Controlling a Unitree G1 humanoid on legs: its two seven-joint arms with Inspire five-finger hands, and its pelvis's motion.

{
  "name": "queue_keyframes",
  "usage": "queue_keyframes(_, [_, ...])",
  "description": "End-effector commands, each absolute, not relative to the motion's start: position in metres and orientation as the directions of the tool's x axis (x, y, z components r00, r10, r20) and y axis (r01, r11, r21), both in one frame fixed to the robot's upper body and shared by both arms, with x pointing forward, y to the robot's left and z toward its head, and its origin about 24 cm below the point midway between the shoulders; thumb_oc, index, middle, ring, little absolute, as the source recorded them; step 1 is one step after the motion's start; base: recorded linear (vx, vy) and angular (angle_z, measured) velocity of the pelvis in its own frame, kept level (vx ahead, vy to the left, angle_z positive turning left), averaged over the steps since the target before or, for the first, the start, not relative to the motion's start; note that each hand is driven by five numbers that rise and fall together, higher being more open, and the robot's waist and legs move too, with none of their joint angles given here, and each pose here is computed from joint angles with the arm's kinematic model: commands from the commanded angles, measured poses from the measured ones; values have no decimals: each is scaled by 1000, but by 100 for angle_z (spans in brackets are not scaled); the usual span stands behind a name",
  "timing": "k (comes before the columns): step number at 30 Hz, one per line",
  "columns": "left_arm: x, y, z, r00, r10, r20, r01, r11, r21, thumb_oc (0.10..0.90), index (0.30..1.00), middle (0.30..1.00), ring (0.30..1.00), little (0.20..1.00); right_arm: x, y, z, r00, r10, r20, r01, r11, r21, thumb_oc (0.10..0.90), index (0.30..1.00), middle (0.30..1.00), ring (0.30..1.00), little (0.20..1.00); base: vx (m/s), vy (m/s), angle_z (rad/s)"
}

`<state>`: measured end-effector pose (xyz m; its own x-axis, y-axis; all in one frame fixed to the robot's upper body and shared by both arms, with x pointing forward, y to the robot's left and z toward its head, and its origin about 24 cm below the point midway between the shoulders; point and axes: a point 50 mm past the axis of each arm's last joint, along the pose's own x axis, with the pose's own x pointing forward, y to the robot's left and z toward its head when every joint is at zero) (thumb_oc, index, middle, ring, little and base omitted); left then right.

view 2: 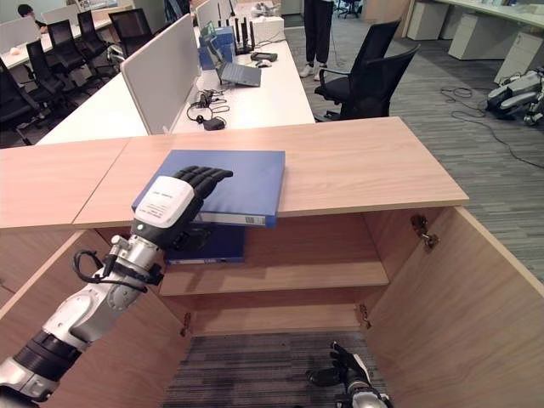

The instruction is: Put the empty folder in the office cabinet

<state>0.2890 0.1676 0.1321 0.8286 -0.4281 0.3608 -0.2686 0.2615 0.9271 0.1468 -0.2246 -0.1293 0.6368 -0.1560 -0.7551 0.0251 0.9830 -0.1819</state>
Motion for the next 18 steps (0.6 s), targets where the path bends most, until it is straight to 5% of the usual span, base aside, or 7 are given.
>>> queue_keyframes(1, [317,153,191,721,-419,552,-446,328,833,800,900,900,900,900,174,-225,-114,728,-142,-671,12,981,-195,800,900,900,900,900,0,0,0])
queue_keyframes(18, [331,140,186,744,-455,490,-400,284,871,800,900,900,900,900,173,-224,-115,725,-133,-676,-1,981,-195,800,900,900,900,900,8,5,-4])
